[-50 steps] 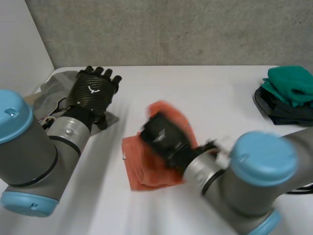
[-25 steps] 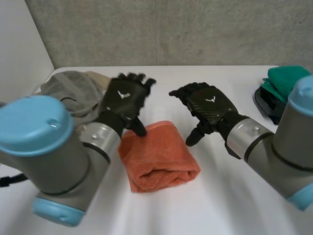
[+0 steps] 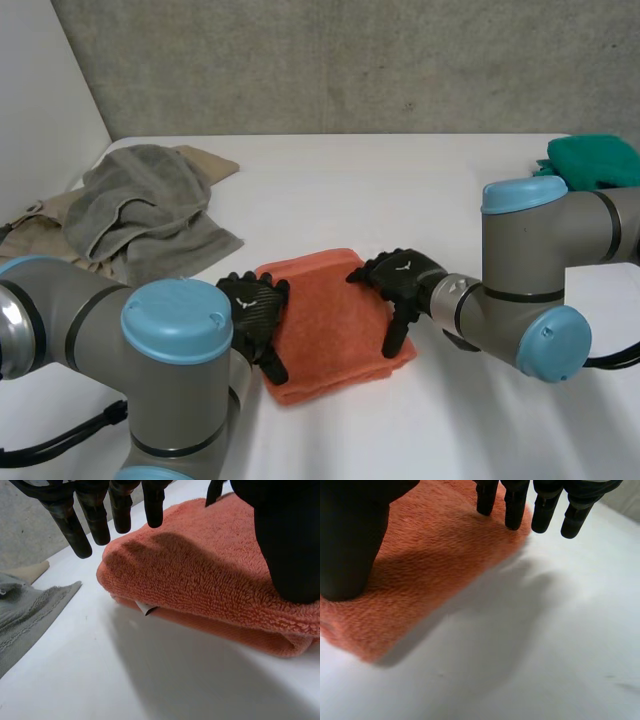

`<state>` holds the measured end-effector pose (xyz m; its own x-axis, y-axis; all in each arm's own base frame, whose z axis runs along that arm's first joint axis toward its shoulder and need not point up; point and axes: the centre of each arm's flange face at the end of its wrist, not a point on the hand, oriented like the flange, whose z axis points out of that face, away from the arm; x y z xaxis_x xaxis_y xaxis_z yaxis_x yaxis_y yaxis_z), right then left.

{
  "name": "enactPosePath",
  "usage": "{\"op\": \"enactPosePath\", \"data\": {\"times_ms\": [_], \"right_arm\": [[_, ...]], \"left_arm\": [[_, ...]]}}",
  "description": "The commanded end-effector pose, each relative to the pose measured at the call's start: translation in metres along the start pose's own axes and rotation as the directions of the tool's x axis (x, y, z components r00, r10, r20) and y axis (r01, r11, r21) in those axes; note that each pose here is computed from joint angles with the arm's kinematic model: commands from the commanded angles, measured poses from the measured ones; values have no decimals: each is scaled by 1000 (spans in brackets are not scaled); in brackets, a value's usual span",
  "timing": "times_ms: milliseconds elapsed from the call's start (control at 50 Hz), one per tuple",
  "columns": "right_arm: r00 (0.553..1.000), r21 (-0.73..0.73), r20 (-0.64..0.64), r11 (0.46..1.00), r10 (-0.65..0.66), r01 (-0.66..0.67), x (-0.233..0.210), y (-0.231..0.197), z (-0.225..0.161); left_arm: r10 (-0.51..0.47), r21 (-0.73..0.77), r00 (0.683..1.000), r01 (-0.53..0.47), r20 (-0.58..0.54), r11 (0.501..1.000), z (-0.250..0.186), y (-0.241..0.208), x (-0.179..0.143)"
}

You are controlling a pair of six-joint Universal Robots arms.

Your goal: Fold the laundry.

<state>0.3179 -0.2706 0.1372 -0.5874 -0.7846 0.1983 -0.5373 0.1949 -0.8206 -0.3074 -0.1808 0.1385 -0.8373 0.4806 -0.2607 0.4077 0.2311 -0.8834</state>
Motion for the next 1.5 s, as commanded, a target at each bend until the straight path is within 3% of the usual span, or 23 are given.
{"op": "enactPosePath", "data": {"times_ms": [20,160,240,320,340,420,560,1220,1360,1500], "right_arm": [[993,135,-96,987,-72,84,3,-30,-28],[979,239,-105,951,-177,198,-32,-29,-52],[972,235,-72,943,-223,234,-56,-6,-61],[970,228,-28,943,-243,243,-79,19,-65],[966,246,-22,936,-256,254,-87,24,-65],[961,302,-47,913,-273,274,-96,28,-59],[957,349,-91,891,-275,289,-93,36,-38],[945,427,-156,843,-289,328,-83,14,-2],[932,470,-257,810,-255,351,-51,-20,3],[904,501,-375,775,-207,385,4,-52,1]], "left_arm": [[-21,88,1000,22,-19,996,3,-28,-5],[-7,285,996,31,-85,958,7,-92,-30],[44,396,977,42,-208,917,1,-126,-33],[116,439,925,58,-361,897,-9,-147,-24],[142,442,898,64,-417,895,-15,-154,-21],[178,424,836,72,-520,903,-24,-159,-14],[182,396,806,70,-563,916,-23,-152,-6],[166,379,810,74,-563,922,-18,-149,-8],[173,395,818,72,-549,916,-17,-154,-13],[152,416,854,81,-497,906,-9,-164,-36]]}}
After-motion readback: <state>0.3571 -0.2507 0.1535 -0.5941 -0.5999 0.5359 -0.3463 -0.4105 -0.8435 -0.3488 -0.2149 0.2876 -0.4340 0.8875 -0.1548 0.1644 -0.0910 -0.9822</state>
